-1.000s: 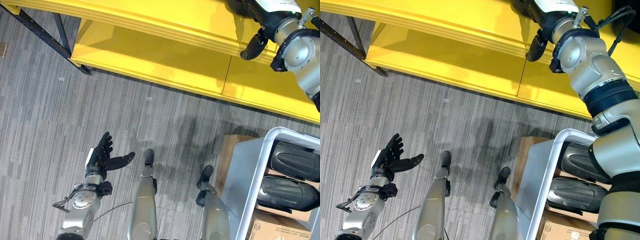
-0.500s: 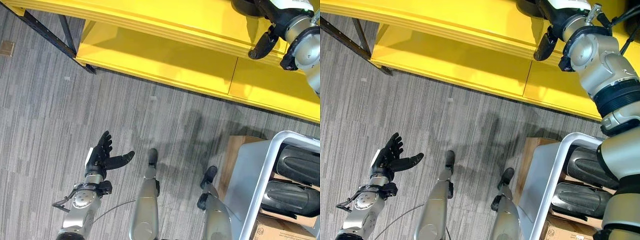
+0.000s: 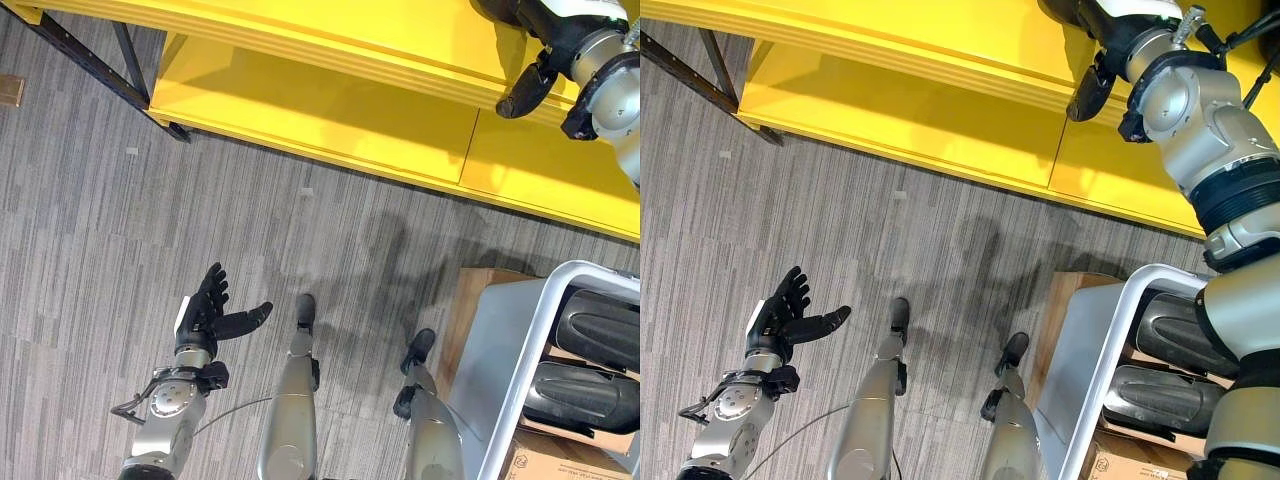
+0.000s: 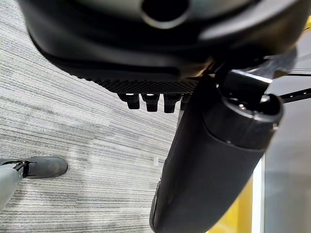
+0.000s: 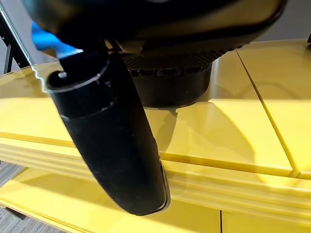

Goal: Move parts from the plastic box to the shelf.

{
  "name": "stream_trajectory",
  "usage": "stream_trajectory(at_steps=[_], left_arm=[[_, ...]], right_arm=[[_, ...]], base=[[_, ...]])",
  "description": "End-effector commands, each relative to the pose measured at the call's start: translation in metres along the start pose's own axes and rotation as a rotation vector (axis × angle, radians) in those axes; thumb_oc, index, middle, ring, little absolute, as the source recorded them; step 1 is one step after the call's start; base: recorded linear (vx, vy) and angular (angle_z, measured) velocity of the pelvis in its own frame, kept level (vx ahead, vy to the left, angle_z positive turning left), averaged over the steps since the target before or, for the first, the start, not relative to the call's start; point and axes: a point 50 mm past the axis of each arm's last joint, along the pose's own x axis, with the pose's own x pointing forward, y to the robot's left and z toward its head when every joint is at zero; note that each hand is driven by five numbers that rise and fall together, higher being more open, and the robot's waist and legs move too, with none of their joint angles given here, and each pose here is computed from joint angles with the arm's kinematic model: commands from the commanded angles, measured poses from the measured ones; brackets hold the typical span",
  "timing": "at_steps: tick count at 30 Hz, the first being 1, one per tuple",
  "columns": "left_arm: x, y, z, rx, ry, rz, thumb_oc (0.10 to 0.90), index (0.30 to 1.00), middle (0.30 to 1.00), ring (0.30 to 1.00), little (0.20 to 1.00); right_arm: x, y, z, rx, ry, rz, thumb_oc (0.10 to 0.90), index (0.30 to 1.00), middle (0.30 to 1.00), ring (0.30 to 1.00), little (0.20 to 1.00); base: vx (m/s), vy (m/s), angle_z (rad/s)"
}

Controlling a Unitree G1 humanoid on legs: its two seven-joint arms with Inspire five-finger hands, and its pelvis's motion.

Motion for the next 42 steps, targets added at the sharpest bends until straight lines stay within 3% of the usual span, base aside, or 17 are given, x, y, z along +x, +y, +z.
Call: stream_trajectory(at_steps=[1, 42], left_arm=[[-0.007, 0.003, 0.013, 0.011, -0.097, -0.015, 0.9, 1.0, 1.0, 1.0, 1.0], [-0.009, 0.012, 0.017, 0.027, -0.114, 0.003, 0.9, 1.0, 1.0, 1.0, 1.0]], right_arm=[[0.002, -0.03, 0.002, 0.001, 0.007, -0.128, 0.9, 1.0, 1.0, 1.0, 1.0], [0.007, -0.047, -0.003, 0.014, 0.062, -0.196, 0.9, 1.0, 1.0, 1.0, 1.0]], base=[[0.0, 0.0, 0.0], [-0.01, 0.0, 0.0]])
